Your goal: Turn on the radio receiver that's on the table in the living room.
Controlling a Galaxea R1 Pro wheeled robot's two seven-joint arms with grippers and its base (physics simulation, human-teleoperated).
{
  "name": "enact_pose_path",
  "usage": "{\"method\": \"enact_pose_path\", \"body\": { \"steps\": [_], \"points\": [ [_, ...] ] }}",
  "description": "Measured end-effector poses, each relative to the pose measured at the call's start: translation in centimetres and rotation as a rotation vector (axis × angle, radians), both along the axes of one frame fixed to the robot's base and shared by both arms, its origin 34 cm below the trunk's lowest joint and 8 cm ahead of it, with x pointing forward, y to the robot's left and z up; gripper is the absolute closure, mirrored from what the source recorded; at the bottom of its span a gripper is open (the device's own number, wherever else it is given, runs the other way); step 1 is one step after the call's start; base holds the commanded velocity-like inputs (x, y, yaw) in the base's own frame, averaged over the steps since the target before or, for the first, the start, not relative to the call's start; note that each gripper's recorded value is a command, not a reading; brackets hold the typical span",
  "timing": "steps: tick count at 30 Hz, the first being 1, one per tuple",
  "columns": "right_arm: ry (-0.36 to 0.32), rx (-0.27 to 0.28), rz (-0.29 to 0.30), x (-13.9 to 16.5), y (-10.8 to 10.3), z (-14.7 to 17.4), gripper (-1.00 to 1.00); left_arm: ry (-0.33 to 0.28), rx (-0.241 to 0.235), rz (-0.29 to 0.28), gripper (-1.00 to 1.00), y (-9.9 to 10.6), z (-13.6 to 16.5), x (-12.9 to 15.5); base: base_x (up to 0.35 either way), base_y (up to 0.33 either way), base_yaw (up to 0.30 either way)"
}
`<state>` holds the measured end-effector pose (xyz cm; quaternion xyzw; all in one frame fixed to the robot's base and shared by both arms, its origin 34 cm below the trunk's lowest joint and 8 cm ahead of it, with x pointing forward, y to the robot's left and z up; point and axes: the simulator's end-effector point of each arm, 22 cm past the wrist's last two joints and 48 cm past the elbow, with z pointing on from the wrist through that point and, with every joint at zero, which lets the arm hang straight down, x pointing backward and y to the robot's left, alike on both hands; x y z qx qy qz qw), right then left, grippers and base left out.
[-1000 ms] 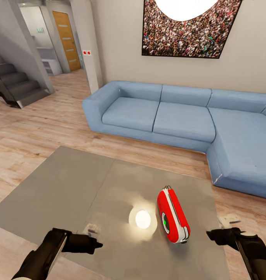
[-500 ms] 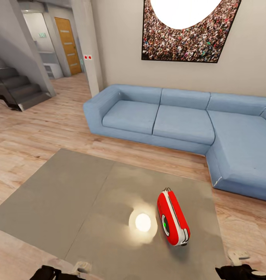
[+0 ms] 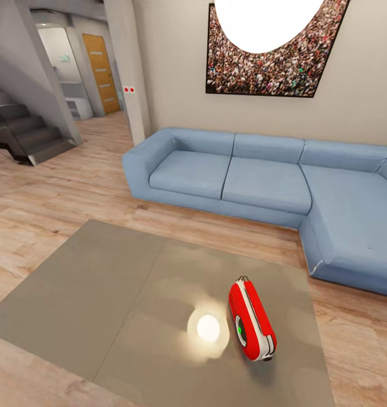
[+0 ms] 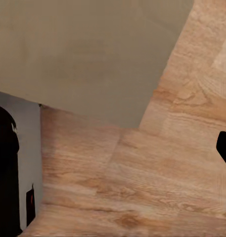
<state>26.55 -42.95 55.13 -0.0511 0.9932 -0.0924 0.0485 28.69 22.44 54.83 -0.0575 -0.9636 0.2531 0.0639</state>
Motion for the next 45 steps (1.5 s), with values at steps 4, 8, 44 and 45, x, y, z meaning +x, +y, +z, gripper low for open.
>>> {"method": "enact_pose_path", "body": {
  "steps": [4, 8, 44, 45],
  "points": [
    [0.025, 0.006, -0.004, -3.2, 0.9, -0.8, -1.00, -0.008, 0.045, -0.005, 1.00, 0.3, -0.5, -0.4, 0.000, 0.000, 0.000],
    [0.046, -0.001, -0.012, -7.1, 2.0, -1.3, -1.00, -0.021, 0.094, -0.012, 1.00, 0.7, -1.0, -0.5, 0.000, 0.000, 0.000],
    [0.087, 0.140, 0.008, -11.6, 16.1, -2.4, -1.00, -0.102, 0.257, -0.035, 1.00, 0.0, -2.2, -3.9, 0.000, 0.000, 0.000],
    [0.085, 0.140, 0.009, -11.5, 16.1, -2.4, -1.00, -0.103, 0.257, -0.035, 1.00, 0.1, -2.2, -3.9, 0.000, 0.000, 0.000]
  ]
}}
